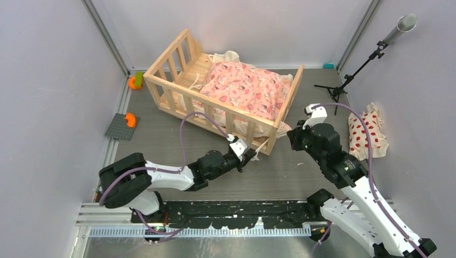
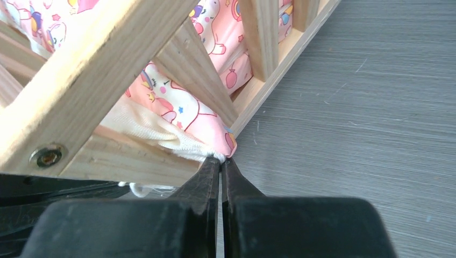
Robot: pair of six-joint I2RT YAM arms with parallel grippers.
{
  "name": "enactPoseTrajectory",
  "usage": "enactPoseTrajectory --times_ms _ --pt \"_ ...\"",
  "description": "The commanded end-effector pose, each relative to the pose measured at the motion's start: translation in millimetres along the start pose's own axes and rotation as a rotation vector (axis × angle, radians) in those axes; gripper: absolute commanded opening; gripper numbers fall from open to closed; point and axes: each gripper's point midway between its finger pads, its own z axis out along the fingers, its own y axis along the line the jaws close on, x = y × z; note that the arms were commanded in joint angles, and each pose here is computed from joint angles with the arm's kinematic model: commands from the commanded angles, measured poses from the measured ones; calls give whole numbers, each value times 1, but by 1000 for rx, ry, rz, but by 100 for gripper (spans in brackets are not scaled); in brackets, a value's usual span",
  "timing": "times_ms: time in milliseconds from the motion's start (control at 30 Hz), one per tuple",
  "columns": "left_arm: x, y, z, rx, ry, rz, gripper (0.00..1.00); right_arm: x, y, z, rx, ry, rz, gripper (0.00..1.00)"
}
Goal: Set up the pet bed
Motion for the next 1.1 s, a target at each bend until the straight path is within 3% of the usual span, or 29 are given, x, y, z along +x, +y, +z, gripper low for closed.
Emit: enactPoseTrajectory --times_ms 0,533,767,900,1067 --pt "-13 6 -3 -13 25 72 0 -34 -9 -5 72 -52 -67 1" --pt "-22 16 -7 -51 76 155 0 -55 -27 1 214 110 -305 7" --pt "-24 19 -13 -61 80 163 0 -89 -62 0 477 77 -382 24" --pt "-25 19 -16 -58 80 162 0 -96 -71 0 553 23 -325 31" --pt "-24 16 -17 -40 90 160 0 -67 -56 -2 460 35 -102 35"
